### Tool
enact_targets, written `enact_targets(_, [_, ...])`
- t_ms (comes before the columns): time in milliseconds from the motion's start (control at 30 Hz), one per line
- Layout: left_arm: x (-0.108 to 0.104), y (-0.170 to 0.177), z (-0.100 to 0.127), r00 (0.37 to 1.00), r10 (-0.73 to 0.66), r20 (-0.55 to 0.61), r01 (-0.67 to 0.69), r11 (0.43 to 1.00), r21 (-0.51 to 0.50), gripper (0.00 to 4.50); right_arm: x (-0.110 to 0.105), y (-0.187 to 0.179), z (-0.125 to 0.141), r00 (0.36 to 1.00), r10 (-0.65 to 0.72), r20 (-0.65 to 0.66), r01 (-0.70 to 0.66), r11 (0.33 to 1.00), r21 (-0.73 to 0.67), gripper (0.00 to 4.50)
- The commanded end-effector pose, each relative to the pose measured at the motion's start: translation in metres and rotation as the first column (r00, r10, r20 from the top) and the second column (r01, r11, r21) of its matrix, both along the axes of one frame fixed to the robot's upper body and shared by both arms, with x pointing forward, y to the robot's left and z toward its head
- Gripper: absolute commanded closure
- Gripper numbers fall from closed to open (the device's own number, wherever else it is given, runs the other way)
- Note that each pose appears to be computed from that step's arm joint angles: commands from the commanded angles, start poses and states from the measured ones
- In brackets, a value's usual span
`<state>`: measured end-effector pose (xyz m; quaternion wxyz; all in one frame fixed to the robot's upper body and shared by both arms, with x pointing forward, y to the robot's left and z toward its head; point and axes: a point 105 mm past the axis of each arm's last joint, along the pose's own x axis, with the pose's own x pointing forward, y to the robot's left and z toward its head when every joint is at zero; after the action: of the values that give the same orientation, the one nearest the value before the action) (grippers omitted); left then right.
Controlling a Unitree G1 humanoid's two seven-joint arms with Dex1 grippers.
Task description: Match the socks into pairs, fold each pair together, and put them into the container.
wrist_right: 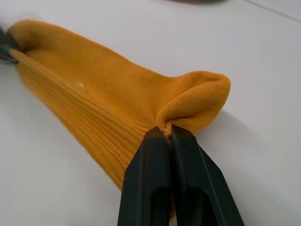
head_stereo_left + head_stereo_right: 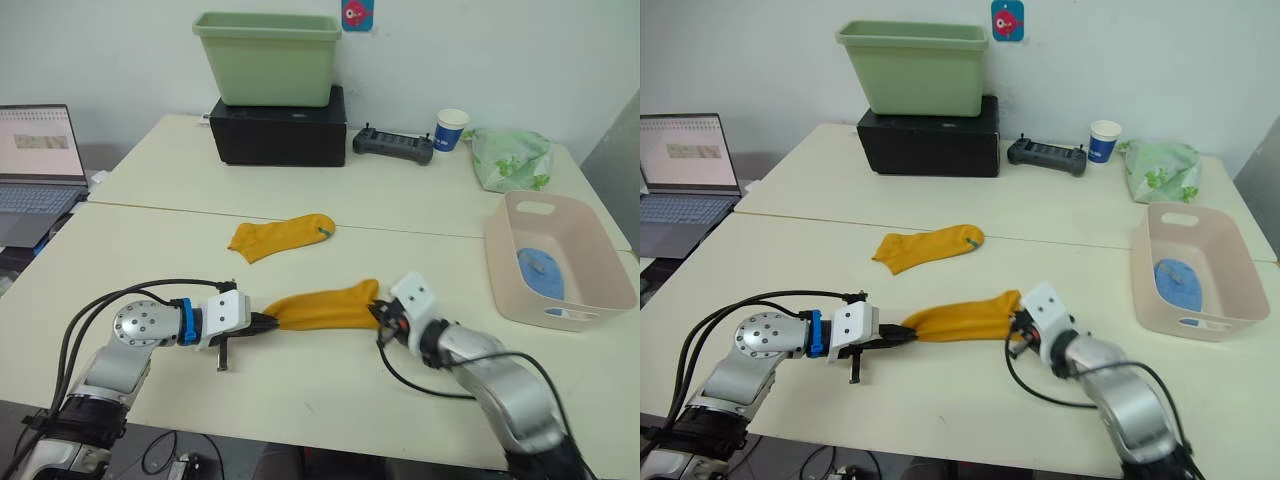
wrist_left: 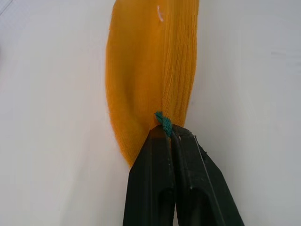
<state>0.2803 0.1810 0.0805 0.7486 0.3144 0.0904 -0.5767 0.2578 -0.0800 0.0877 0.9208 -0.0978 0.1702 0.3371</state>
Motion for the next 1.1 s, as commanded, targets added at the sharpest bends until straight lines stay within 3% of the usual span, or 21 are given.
enact_targets(33, [-0.006,-0.008,-0.002,0.998,-0.055,-0.015,0.055,0.998,0.005,4.5,-0.008,-0.006,0.011,0.999,-0.05,0.0,0.05,0.999,0.019,4.48])
enact_targets(233, [-0.007,-0.017,-0.005,0.997,-0.06,-0.052,0.06,0.998,-0.005,4.5,-0.008,-0.005,0.005,0.994,-0.099,-0.055,0.101,0.994,0.031,4.48])
enact_targets(267, [-0.005,-0.017,-0.005,0.997,-0.05,-0.058,0.05,0.999,0.001,4.28,-0.004,-0.006,0.007,0.991,-0.124,-0.049,0.127,0.991,0.049,4.5])
enact_targets(367, [0.0,-0.015,0.006,0.999,-0.03,-0.041,0.029,0.999,-0.021,3.52,0.007,-0.006,0.015,0.987,-0.158,-0.016,0.158,0.985,0.073,3.66])
enact_targets(600, [0.001,-0.005,0.02,1.0,0.024,-0.018,-0.024,0.999,-0.047,1.32,0.019,-0.013,0.024,0.978,-0.202,0.056,0.198,0.978,0.069,1.19])
enact_targets(700, [-0.001,-0.003,0.032,0.999,0.02,0.029,-0.019,0.998,-0.058,0.38,0.016,-0.016,0.036,0.979,-0.128,0.159,0.123,0.992,0.038,0.16])
enact_targets(733, [-0.001,-0.003,0.036,0.999,0.012,0.051,-0.01,0.998,-0.057,0.06,0.014,-0.017,0.039,0.977,-0.092,0.191,0.09,0.996,0.02,0.0])
enact_targets(867, [-0.016,-0.005,0.036,0.976,-0.172,0.134,0.161,0.983,0.09,0.02,-0.004,-0.02,0.04,0.963,0.135,0.235,-0.118,0.989,-0.085,0.0])
enact_targets(1100, [0.0,-0.017,0.028,0.921,-0.273,0.278,0.222,0.954,0.201,0.02,-0.02,-0.028,0.039,0.911,0.334,0.243,-0.291,0.936,-0.197,0.0])
